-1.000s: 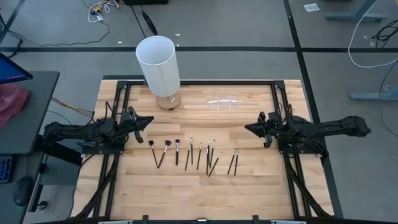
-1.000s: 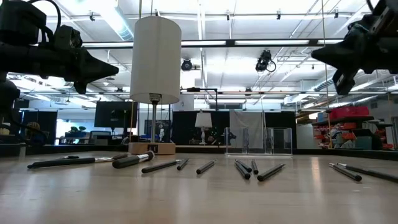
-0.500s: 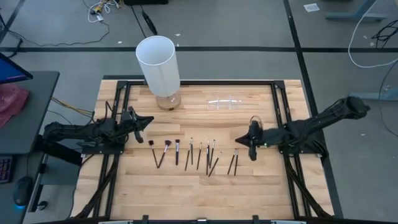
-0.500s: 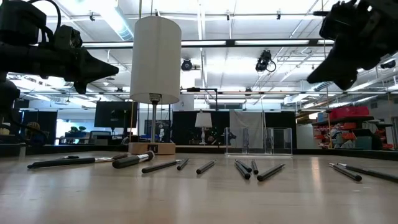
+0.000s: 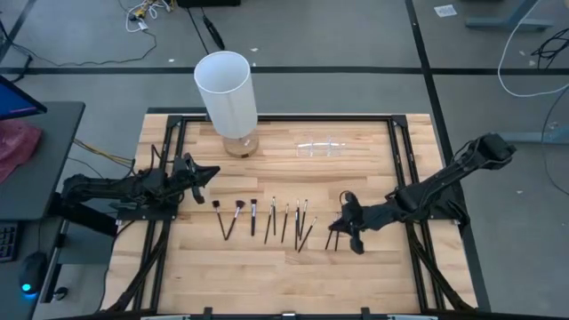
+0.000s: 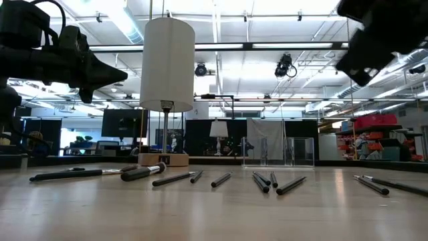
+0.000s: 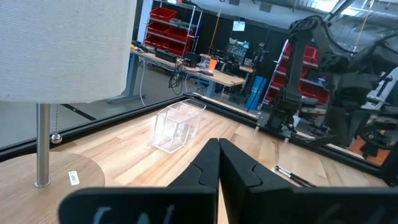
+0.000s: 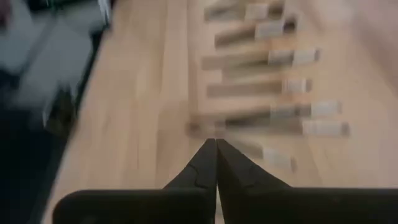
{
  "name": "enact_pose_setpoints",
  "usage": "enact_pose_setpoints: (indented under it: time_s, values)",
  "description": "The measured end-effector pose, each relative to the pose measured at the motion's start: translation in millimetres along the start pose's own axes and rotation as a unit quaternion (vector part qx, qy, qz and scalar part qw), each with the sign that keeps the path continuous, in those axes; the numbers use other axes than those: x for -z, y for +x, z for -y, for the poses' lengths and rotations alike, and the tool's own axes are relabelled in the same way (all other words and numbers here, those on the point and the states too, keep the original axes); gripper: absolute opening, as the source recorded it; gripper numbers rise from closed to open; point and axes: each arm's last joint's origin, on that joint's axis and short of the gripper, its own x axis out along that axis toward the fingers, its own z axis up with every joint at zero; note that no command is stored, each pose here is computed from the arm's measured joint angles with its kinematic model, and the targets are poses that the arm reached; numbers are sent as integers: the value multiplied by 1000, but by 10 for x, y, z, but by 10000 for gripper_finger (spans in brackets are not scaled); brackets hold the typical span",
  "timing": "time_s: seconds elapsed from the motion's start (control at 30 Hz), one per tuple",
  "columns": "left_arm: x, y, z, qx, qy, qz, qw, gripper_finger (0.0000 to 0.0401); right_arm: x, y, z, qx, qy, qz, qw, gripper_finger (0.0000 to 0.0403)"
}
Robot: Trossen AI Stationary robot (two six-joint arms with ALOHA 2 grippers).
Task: Sort items
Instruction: Put the eyeshadow brush into the transparent organizer
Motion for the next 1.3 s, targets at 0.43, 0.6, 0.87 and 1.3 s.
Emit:
enact_pose_setpoints:
  time_s: [0.43, 0.6, 0.87, 1.3]
  values:
    - [8, 0, 16, 28, -10, -10, 1000, 5, -177, 227, -259, 127, 81, -119, 981, 97]
    - [12, -2, 34, 59, -13, -19, 998, 5, 18, 331, -371, 185, 149, -167, 957, 173]
    - [27, -2, 34, 63, -9, -28, 998, 5, 325, 255, -438, 301, 263, -145, 905, 214]
    - [39, -4, 37, 71, -1, -36, 997, 5, 743, 618, -417, 388, 263, -79, 880, 206]
